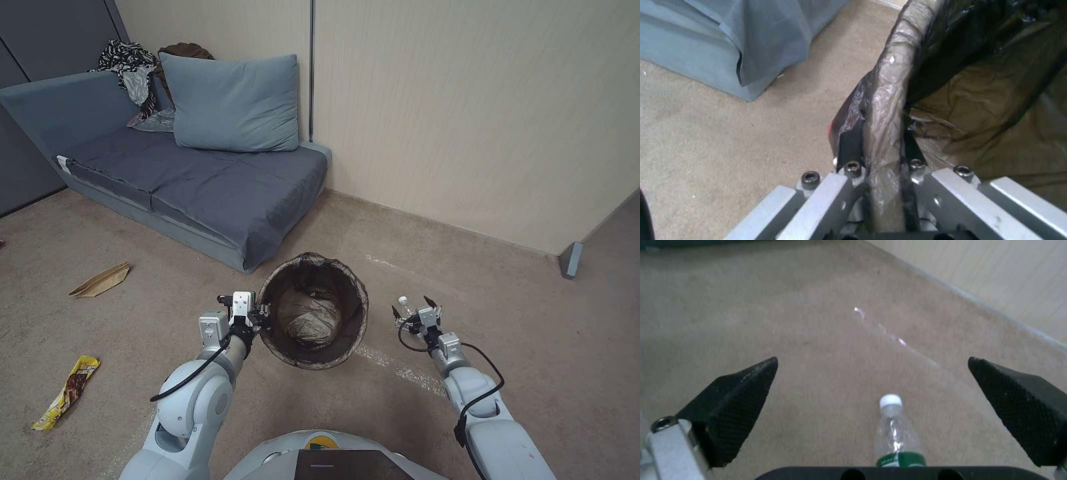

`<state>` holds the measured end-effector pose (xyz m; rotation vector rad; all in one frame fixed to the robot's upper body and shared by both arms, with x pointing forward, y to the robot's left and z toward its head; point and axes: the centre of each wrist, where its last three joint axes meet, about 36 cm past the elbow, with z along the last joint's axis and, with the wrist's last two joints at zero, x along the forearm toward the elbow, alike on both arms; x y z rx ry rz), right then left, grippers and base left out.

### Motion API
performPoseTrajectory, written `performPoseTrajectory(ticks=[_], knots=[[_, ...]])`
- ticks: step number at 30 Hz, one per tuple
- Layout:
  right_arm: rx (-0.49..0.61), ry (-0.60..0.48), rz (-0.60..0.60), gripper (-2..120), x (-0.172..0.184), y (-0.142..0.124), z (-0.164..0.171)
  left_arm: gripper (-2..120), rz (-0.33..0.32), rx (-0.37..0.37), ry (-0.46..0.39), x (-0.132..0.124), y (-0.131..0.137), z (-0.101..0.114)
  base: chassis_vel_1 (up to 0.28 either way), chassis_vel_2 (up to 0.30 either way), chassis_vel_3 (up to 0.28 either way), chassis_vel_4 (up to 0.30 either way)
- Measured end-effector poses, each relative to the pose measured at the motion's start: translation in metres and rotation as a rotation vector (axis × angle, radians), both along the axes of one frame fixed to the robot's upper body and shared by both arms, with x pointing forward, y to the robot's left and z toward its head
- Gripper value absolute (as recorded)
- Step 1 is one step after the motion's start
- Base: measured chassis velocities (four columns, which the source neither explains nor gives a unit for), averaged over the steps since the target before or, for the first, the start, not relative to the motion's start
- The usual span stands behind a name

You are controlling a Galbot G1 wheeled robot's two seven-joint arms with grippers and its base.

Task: Pick up the trash bin, then pick up the garbage from the floor and place it into the trash bin.

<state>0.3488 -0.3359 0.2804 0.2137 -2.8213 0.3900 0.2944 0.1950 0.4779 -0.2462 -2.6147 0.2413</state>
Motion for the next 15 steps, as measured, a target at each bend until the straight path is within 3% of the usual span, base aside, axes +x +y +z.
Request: performPoseTrajectory(ticks=[15], knots=[[-0.038,0.101,0.009,100,0.030,-0.014,-0.047,0,0.001,0.010,0.003,-0.001,-0.003,-0.002,0.000,0.000,0.000,0.000]])
